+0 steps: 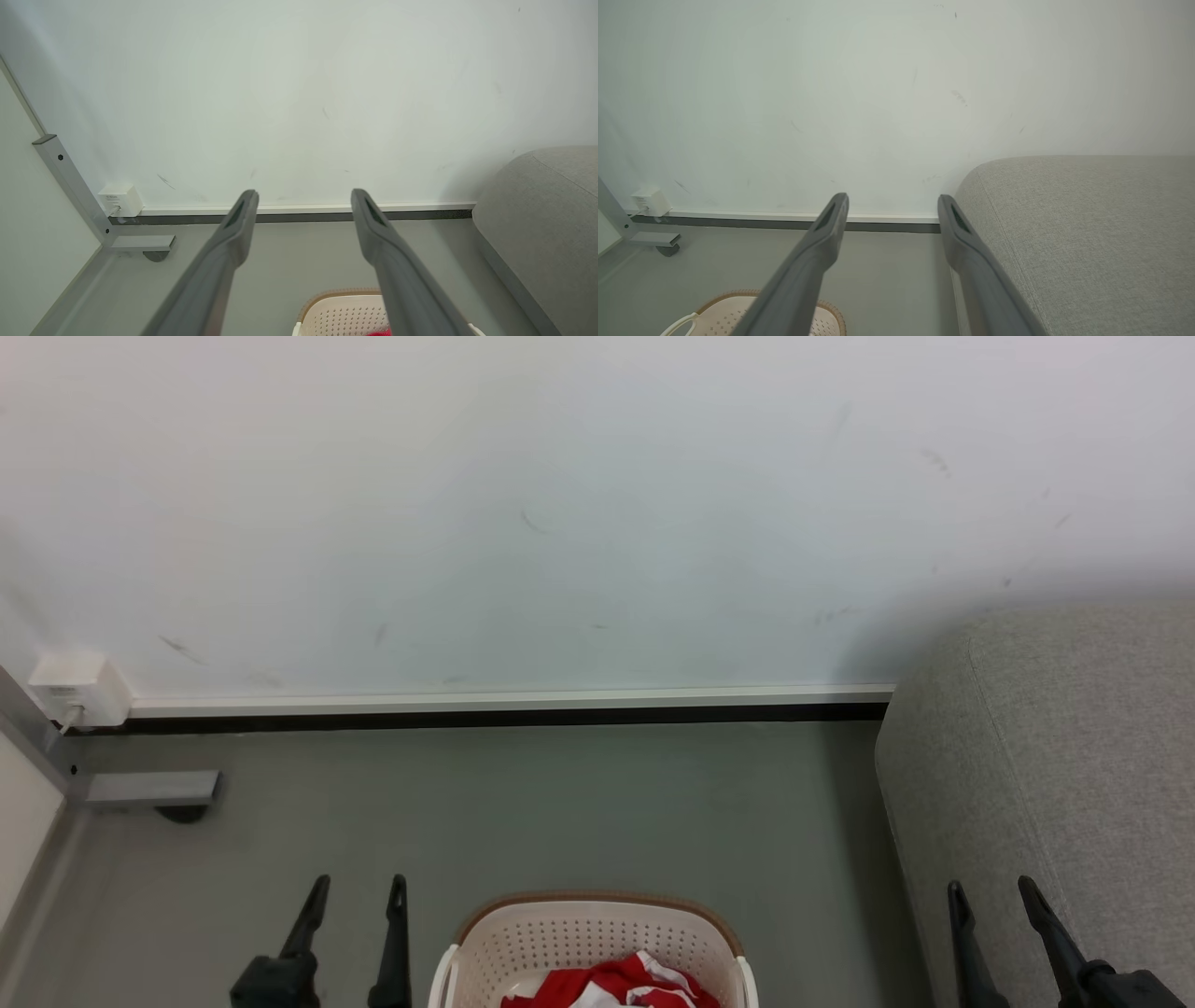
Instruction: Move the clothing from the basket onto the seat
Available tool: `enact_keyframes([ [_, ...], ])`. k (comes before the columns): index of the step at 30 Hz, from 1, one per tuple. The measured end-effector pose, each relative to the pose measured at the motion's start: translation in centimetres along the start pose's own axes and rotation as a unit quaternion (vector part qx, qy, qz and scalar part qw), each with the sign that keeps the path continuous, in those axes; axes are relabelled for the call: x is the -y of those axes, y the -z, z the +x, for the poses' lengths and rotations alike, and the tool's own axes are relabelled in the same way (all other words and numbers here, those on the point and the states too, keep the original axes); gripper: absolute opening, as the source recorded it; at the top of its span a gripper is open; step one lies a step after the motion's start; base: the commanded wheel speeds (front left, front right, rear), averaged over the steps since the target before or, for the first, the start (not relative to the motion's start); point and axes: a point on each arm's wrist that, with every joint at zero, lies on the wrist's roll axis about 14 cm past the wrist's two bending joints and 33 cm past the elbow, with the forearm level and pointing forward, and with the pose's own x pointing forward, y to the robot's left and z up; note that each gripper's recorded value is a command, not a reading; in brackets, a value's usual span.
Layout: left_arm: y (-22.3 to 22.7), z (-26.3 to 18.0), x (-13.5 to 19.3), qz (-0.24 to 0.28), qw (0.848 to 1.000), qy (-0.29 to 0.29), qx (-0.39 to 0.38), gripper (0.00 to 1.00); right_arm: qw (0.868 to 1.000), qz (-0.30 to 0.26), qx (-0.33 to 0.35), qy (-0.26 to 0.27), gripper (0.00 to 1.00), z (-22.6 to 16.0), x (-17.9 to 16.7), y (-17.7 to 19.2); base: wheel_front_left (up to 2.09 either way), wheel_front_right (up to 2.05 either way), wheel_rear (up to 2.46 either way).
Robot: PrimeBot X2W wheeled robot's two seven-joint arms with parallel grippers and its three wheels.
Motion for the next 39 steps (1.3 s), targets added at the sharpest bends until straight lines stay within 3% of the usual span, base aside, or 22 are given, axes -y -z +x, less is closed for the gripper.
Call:
enact_keyframes([
  [39,1.1,0.0,-0.2,-0.021,0.999,0.019,-0.017,1.00,1.000,0.007,-0.012,0.005,1.00,0.0,0.2,0.8,0.00,0.00,0.00],
])
